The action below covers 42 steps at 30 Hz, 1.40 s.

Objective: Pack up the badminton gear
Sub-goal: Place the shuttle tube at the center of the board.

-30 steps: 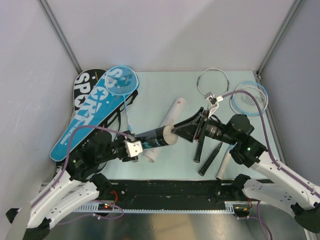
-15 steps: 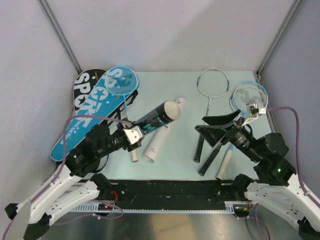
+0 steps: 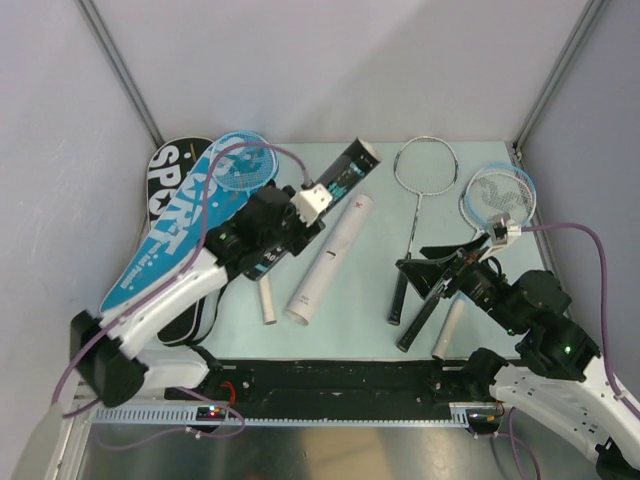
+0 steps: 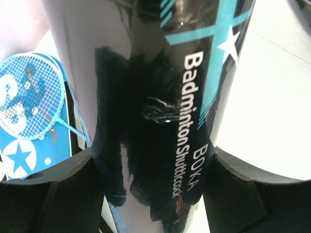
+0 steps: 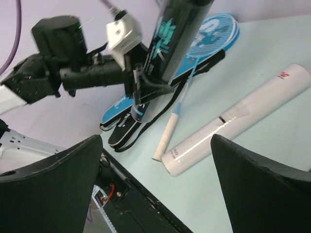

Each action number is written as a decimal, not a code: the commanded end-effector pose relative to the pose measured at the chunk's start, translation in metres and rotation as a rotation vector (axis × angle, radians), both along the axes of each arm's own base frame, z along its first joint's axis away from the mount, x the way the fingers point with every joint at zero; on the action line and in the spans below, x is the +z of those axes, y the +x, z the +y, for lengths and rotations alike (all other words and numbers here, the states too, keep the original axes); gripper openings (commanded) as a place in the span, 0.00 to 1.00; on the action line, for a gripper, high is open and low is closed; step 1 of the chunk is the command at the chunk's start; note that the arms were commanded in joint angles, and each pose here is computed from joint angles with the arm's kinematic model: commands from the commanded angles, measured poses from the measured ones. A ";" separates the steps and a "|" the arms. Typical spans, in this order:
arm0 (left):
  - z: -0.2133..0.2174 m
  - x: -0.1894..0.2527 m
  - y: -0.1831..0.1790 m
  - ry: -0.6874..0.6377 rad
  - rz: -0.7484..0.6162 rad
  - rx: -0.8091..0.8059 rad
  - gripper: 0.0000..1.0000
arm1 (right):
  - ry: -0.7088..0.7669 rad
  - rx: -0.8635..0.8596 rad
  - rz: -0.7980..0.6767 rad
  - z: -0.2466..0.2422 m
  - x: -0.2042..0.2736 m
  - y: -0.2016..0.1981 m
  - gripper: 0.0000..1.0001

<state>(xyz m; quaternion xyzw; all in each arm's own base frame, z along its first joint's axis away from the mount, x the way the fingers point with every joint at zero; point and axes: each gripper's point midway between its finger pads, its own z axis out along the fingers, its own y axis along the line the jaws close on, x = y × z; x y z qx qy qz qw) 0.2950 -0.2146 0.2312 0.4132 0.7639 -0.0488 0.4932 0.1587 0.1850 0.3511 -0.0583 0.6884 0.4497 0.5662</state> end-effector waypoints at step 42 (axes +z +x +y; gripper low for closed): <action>0.001 -0.023 0.186 -0.205 0.140 0.371 1.00 | -0.248 -0.301 0.151 -0.065 -0.064 0.013 1.00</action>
